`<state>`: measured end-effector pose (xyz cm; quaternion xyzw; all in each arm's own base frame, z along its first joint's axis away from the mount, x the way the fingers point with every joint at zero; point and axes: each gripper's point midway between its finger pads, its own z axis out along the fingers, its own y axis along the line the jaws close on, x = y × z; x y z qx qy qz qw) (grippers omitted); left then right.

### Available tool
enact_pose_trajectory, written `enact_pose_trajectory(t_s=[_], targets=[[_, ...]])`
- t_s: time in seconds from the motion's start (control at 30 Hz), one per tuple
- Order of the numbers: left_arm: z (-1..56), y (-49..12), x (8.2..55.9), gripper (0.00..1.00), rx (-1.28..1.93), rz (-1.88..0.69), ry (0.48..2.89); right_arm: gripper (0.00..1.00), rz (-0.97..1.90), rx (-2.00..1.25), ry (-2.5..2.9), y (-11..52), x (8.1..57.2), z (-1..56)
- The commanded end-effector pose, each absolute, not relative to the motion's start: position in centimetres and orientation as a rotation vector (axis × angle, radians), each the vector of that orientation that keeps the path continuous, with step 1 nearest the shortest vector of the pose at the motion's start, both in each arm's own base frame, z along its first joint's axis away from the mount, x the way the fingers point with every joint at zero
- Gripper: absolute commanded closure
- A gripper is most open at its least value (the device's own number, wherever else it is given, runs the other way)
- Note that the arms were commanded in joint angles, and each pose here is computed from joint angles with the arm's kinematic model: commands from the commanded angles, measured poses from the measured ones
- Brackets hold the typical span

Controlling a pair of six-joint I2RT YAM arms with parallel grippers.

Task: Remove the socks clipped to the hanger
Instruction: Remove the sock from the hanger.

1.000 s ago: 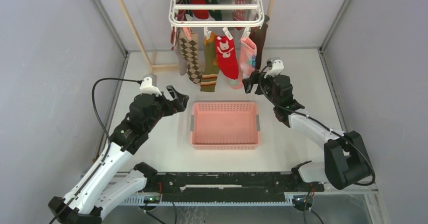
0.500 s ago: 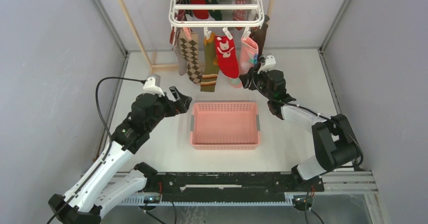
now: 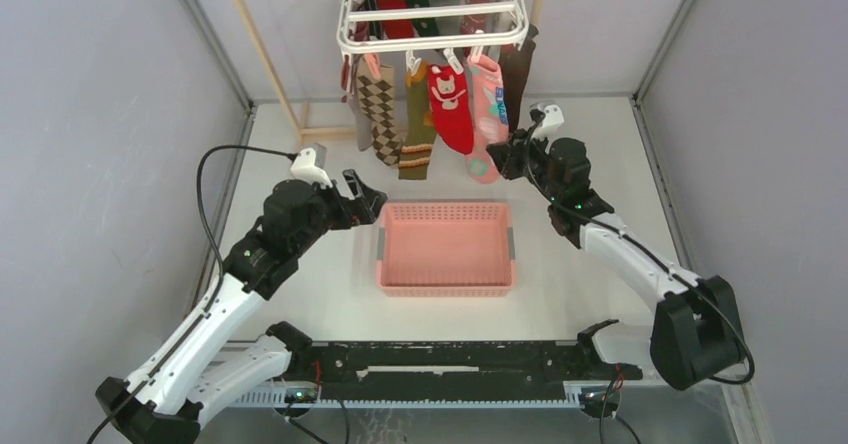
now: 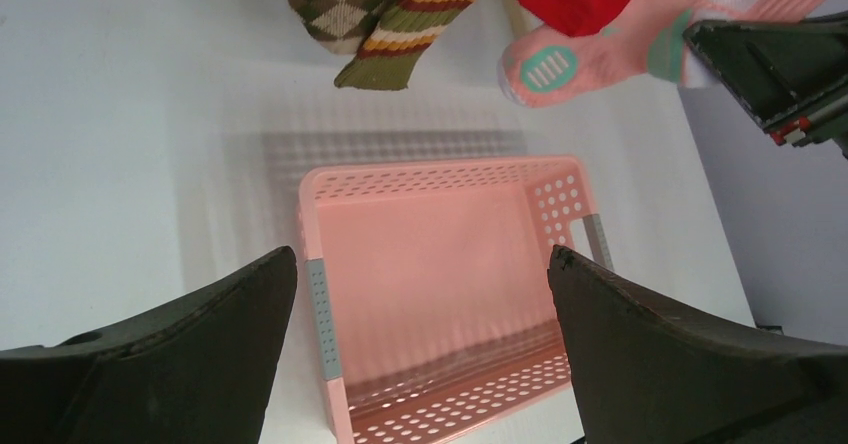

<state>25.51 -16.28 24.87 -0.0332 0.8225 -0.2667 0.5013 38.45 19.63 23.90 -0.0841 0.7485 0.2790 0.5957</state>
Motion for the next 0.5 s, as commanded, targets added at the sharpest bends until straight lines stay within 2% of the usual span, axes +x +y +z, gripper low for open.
enact_pose_trajectory(t_s=[0.0, 0.47], targets=[[30.0, -17.3, 25.5, 0.00, -0.013, -0.710, 1.874, 0.80, 0.704, -0.260, 1.666, 19.8, 36.4, 28.6], [35.1, -19.8, 25.3, 0.00, 0.081, -0.842, 1.775, 0.79, 0.941, -0.353, 1.767, 20.3, 29.0, 30.3]])
